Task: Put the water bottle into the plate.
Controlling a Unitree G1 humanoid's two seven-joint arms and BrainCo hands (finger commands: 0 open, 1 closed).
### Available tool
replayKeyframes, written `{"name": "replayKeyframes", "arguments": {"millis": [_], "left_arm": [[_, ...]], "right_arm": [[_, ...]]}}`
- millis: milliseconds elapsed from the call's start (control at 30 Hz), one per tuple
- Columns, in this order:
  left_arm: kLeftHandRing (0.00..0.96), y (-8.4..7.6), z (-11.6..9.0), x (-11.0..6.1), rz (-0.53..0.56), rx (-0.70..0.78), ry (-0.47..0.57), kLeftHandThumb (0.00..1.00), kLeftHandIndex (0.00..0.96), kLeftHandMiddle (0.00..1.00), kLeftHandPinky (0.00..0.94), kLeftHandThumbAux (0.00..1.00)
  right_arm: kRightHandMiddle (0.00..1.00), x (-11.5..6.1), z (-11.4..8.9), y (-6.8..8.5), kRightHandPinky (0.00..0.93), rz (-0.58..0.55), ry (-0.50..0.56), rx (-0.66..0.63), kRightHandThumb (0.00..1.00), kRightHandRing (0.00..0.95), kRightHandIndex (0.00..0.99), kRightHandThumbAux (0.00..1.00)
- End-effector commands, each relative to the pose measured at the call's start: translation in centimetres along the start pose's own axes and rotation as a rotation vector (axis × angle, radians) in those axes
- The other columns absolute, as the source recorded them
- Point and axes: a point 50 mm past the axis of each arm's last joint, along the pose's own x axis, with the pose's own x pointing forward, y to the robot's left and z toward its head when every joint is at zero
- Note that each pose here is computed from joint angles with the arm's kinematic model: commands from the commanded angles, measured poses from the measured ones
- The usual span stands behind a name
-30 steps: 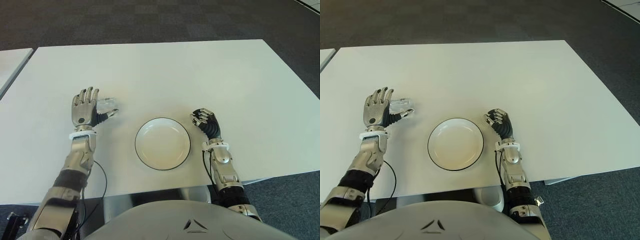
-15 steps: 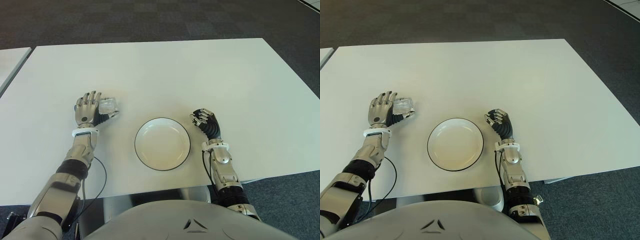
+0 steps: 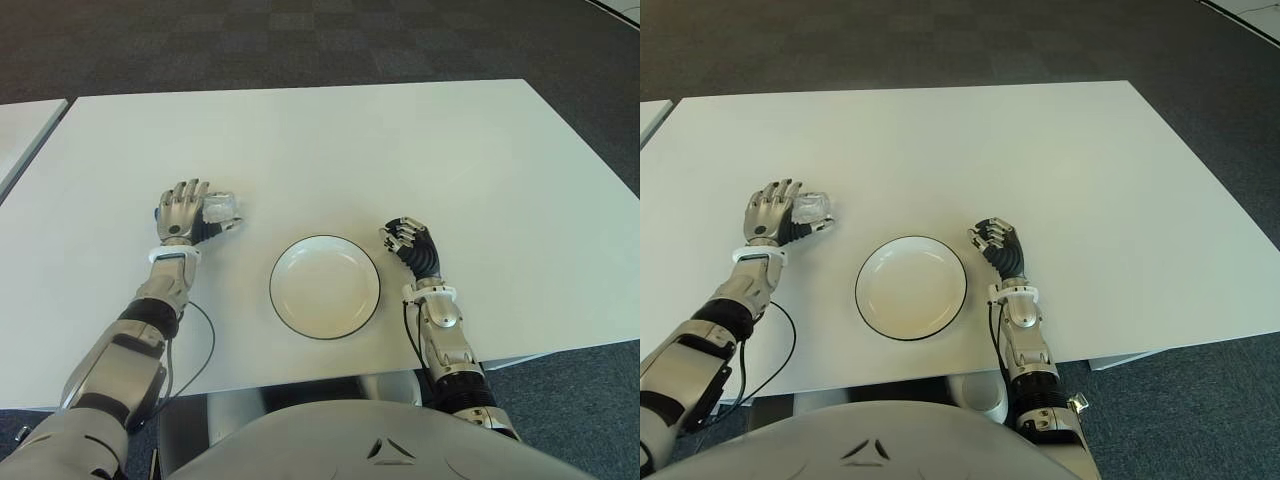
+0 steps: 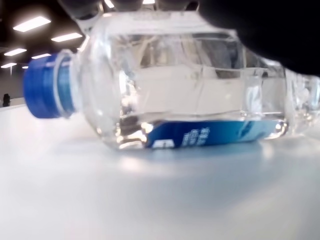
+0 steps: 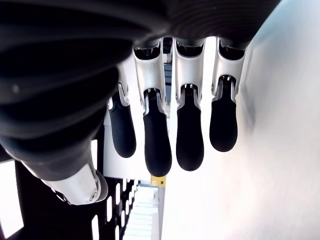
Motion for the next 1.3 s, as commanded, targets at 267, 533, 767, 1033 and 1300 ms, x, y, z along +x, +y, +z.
{"name": "replayKeyframes", "arguments": {"millis": [267,533,767,1033,1300], "left_arm": [[0.0,-3.4,-0.5,-2.4,-0.162,-0.008,-0.003,0.61,0.0,0.0,0.0,0.261],[0.0,-3.5,-0.7,-2.4,-0.158,-0.048,0.012,0.649,0.0,0.0,0.037,0.307],[0.17,-2.3,-0.3,-1.6,-0.144,-0.117,0.034,0.742,0.176,0.165,0.256,0.377],[0.663,-2.4,-0.1,-1.8,-0.154,-0.15,0.084,0.826,0.393,0.518,0.692,0.645],[0.794,-2.4,0.1,-2.0,-0.155,-0.162,0.069,0.848,0.397,0.535,0.823,0.666]], "right_arm": [[0.594,0.1,-0.1,-0.1,0.589,-0.009,-0.005,0.011,0.71,0.584,0.435,0.725],[0.596,0.2,-0.1,-0.1,0.59,-0.009,-0.001,0.012,0.71,0.585,0.436,0.725],[0.58,0.1,-0.1,-0.1,0.566,-0.015,-0.001,0.01,0.709,0.571,0.435,0.725],[0.568,0.1,-0.1,-0.1,0.558,-0.022,0.002,0.003,0.708,0.559,0.435,0.725],[0.569,0.1,0.0,-0.1,0.567,-0.021,-0.001,0.022,0.708,0.562,0.435,0.725]]}}
